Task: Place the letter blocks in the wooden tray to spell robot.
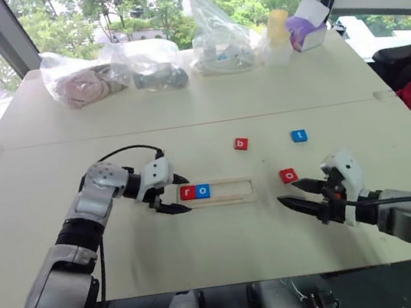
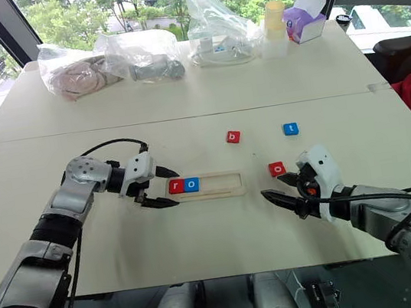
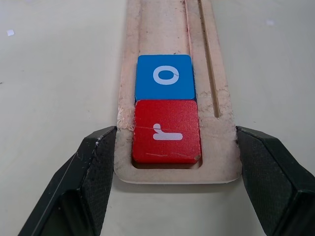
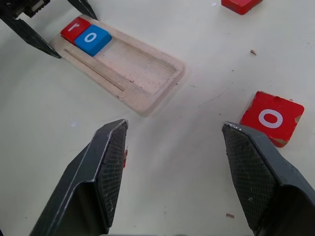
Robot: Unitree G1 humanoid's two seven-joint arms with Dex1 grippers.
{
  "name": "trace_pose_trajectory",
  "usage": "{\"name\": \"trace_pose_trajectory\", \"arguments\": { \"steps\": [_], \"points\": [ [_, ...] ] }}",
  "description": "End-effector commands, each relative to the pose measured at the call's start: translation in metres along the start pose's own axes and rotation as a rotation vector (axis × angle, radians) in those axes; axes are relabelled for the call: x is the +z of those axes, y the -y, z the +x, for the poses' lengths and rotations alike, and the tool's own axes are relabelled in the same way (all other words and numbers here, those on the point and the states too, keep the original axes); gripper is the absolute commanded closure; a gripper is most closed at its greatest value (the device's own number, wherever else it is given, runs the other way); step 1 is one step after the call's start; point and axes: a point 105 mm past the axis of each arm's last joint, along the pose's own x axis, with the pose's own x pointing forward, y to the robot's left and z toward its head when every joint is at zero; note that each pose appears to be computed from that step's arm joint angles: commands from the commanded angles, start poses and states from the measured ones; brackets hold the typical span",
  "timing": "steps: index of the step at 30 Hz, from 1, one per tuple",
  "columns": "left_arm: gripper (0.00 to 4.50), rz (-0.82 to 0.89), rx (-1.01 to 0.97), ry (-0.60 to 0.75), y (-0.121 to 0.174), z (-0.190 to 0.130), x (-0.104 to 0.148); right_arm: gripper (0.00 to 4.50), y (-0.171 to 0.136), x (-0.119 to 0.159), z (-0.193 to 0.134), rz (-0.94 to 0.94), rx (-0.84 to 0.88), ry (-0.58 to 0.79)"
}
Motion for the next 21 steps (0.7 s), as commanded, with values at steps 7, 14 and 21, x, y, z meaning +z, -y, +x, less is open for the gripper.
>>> {"name": "trace_pose_trajectory", "arguments": {
  "steps": [7, 14, 21],
  "points": [
    [0.04, 0.022, 0.034, -0.03, -0.004, -0.005, -0.002, 1.35, 0.005, 0.024, 0.001, -0.071, -0.056, 0.1],
    [0.04, -0.05, 0.141, -0.015, 0.002, -0.049, 0.006, 1.35, 0.012, 0.081, 0.049, -0.024, -0.194, 0.262],
    [0.01, -0.127, 0.336, -0.014, 0.008, -0.093, 0.017, 1.11, -0.002, 0.089, 0.117, 0.117, -0.297, 0.18]
  ]
}}
